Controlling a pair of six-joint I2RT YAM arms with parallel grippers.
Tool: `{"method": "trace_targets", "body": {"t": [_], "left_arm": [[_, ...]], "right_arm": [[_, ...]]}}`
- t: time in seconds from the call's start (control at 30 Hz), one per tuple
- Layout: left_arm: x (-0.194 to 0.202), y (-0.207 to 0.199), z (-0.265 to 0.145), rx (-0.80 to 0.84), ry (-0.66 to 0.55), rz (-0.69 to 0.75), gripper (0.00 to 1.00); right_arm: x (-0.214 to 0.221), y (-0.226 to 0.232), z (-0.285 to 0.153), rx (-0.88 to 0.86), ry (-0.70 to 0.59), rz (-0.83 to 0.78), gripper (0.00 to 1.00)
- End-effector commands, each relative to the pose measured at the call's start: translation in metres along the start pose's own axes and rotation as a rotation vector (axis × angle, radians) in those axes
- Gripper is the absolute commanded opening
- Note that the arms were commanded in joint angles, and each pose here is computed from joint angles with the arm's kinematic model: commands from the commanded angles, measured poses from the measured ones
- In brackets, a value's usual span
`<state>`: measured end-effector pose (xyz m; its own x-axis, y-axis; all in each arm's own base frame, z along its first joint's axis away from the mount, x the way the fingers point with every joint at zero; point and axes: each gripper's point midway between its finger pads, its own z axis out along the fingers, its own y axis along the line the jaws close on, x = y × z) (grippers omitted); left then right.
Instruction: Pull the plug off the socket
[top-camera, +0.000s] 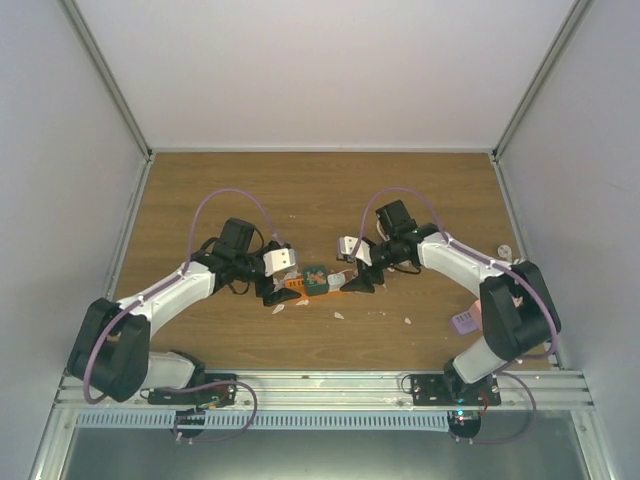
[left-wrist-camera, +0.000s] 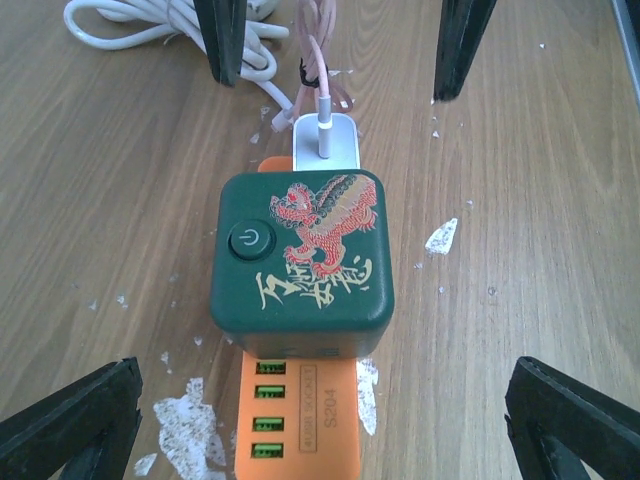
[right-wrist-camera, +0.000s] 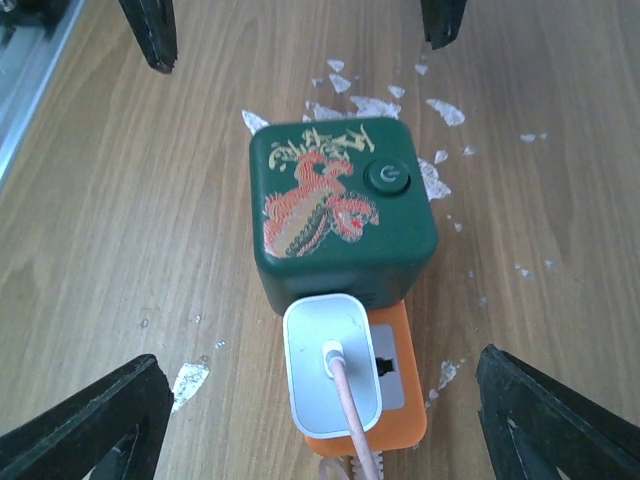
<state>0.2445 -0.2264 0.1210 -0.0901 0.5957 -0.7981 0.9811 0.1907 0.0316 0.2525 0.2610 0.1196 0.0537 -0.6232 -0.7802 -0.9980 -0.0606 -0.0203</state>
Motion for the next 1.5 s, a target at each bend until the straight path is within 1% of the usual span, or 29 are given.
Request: {"method": "trace_targets", "body": {"t": [0.0,0.07,0.27,0.6,0.77,0.83,0.9,1.2,1.37,1.47], "left_arm": [[-0.008,0.002,0.013,0.009,-0.048,0.015,0.99],[-0.007,0.004,0.017,0.009,-0.045,0.012,0.99],[-0.005,0.006,0.028,0.024,-0.041,0.011,0.99],[-0.012,0.006,0.047,0.070,-0.048,-0.005,0.95],[-0.019,0.005,0.053,0.081,-0.055,0.004,0.92],[-0.019,0.005,0.056,0.080,-0.049,0.009,0.89],[-0.018,0.006,0.058,0.075,-0.039,0.009,0.82],[-0.015,0.009,0.059,0.049,-0.025,0.019,0.65],[-0.024,0.003,0.053,0.047,-0.068,0.058,0.55],[-0.033,0.000,0.047,0.038,-0.099,0.096,0.51]], "right_arm": [[0.013,-0.001,0.016,-0.001,0.032,-0.044,0.83],[0.017,0.000,0.022,-0.009,0.039,-0.048,0.81],[0.025,-0.004,0.036,-0.014,0.059,-0.058,0.69],[0.033,-0.006,0.045,-0.025,0.069,-0.043,0.50],[0.032,-0.007,0.048,-0.022,0.067,-0.040,0.46],[0.034,-0.007,0.049,-0.021,0.074,-0.039,0.44],[0.036,-0.007,0.050,-0.021,0.082,-0.037,0.41],[0.038,-0.008,0.050,-0.014,0.089,-0.027,0.33],[0.043,-0.005,0.051,-0.011,0.105,-0.015,0.24],[0.049,-0.005,0.051,-0.009,0.126,-0.004,0.18]]}}
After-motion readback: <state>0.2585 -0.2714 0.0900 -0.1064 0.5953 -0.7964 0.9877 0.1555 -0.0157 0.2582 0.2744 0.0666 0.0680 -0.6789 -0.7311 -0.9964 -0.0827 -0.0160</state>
